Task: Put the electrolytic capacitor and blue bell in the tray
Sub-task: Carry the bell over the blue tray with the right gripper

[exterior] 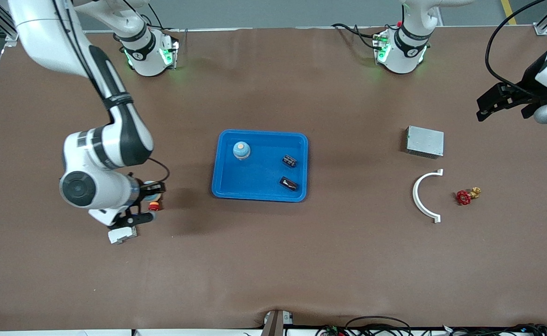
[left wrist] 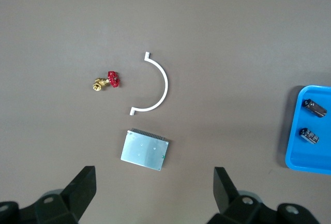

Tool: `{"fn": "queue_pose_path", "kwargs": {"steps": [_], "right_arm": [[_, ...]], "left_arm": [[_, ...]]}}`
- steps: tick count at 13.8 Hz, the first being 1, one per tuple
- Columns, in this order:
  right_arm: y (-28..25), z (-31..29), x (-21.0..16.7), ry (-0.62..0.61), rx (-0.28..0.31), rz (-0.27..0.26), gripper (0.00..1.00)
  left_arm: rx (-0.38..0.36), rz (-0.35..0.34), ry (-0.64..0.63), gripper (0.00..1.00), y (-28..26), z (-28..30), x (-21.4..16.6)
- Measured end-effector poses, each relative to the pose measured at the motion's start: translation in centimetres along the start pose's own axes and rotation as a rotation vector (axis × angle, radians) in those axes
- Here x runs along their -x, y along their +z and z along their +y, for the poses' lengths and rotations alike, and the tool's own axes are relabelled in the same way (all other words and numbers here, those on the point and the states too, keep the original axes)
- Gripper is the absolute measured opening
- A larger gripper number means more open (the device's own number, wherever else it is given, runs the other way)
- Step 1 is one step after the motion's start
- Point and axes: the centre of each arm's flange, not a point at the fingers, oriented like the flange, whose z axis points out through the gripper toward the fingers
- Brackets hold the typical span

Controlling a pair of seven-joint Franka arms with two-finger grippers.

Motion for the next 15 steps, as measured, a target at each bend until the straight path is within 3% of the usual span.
{"fn": "queue_pose_path", "kwargs": {"steps": [7,15], "right_arm": [[1.2,-13.2,1.1,0.224,-0.007,0.065,0.68],[6.5,-18.1,1.3,0.188,0.012,0.051,0.68]], "left_arm": [[0.003,0.019,-0.006,1.00,-0.9,-0.3,-0.1],[0.003,0.020,-0.006,1.00,-1.0,-0.3,0.0]]}}
